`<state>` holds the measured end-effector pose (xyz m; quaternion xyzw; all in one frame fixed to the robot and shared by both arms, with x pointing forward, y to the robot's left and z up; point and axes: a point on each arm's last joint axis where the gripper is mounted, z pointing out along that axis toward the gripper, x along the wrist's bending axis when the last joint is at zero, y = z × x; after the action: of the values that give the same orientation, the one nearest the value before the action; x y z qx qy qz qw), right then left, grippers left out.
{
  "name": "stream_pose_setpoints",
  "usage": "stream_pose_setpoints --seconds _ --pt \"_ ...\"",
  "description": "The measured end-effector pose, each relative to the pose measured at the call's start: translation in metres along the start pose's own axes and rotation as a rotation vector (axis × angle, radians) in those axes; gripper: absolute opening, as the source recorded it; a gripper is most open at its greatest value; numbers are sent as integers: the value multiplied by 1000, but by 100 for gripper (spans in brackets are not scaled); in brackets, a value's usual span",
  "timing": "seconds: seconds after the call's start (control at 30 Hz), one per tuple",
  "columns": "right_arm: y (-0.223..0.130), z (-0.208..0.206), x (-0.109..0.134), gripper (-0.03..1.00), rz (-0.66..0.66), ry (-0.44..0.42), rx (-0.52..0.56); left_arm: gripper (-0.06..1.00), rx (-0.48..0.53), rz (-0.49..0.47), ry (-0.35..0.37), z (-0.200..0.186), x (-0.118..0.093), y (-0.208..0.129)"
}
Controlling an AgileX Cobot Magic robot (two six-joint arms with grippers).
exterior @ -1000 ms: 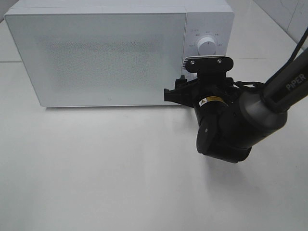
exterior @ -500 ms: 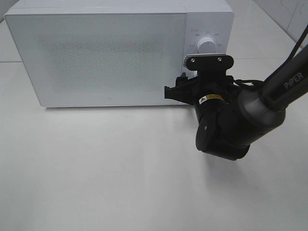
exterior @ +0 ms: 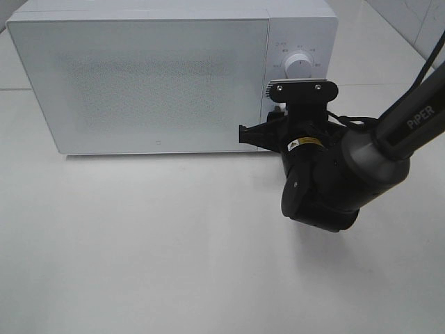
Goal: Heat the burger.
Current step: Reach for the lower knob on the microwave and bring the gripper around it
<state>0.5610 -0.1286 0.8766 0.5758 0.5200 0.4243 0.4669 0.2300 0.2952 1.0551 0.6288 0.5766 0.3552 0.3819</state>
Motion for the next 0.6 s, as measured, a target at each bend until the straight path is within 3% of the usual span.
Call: stream_pose_setpoints --seconds 0.6 --pt "0 0 0 43 6 4 -1 99 0 0 0 0 0 0"
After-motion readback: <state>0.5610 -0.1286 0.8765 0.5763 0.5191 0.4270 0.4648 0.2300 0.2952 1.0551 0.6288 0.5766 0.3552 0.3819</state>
